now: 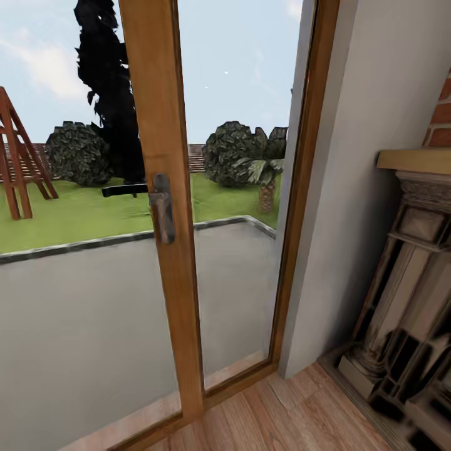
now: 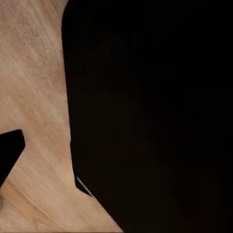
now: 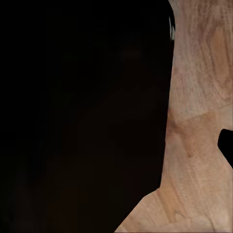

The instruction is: Place each of the two pumpkins and all three candles from the living room inside a cabinet in the living room (use any cabinet), then make sure every cabinet is closed, and position the cauldron so it is next to a table in the living room.

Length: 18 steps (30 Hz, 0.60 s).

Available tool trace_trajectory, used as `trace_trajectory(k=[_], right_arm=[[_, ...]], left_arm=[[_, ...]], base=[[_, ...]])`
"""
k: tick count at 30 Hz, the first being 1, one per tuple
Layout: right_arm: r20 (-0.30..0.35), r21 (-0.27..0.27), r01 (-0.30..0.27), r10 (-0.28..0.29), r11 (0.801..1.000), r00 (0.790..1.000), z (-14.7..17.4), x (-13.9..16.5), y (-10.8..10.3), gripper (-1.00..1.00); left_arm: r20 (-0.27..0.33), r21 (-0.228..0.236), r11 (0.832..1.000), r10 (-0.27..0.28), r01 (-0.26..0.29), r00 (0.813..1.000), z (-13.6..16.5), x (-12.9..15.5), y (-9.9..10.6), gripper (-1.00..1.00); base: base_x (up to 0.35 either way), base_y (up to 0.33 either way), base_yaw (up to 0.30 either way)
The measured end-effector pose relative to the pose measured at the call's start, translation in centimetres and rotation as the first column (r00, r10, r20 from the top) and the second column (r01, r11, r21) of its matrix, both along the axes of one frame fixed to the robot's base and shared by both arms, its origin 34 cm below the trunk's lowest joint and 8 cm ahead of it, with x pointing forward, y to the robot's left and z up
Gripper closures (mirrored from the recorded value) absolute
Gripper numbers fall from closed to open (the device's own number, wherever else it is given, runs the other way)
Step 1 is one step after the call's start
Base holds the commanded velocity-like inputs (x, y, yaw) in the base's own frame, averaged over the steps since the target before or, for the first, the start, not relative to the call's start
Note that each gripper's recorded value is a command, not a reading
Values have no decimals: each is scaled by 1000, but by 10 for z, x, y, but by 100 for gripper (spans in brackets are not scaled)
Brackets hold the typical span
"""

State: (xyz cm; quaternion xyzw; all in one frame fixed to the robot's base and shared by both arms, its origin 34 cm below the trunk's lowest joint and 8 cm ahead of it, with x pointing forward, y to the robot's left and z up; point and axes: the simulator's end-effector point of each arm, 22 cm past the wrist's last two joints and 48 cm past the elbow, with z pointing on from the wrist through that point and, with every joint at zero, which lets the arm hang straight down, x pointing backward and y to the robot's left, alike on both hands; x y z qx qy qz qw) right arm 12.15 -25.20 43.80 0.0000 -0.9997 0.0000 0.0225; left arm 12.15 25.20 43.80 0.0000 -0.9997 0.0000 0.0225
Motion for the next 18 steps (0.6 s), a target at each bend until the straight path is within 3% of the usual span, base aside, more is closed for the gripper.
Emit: trace_trajectory(k=[4, 12, 18], right_arm=[[25, 2, -1, 1, 1000, 1000, -1, 24, 13, -100], [79, 35, -3, 0, 999, 997, 2, 74, 47, -100], [146, 42, -7, 0, 999, 989, 6, 117, 51, -100]], left_arm=[[25, -23, 1000, 1, 0, 1000, -1, 24, -16, -100], [74, -27, 1000, 1, 1, 997, 1, 73, -18, -100], [133, -28, 999, -13, 17, 991, 4, 114, -20, -100]], base=[[0, 0, 0], [0, 0, 0], [0, 0, 0]])
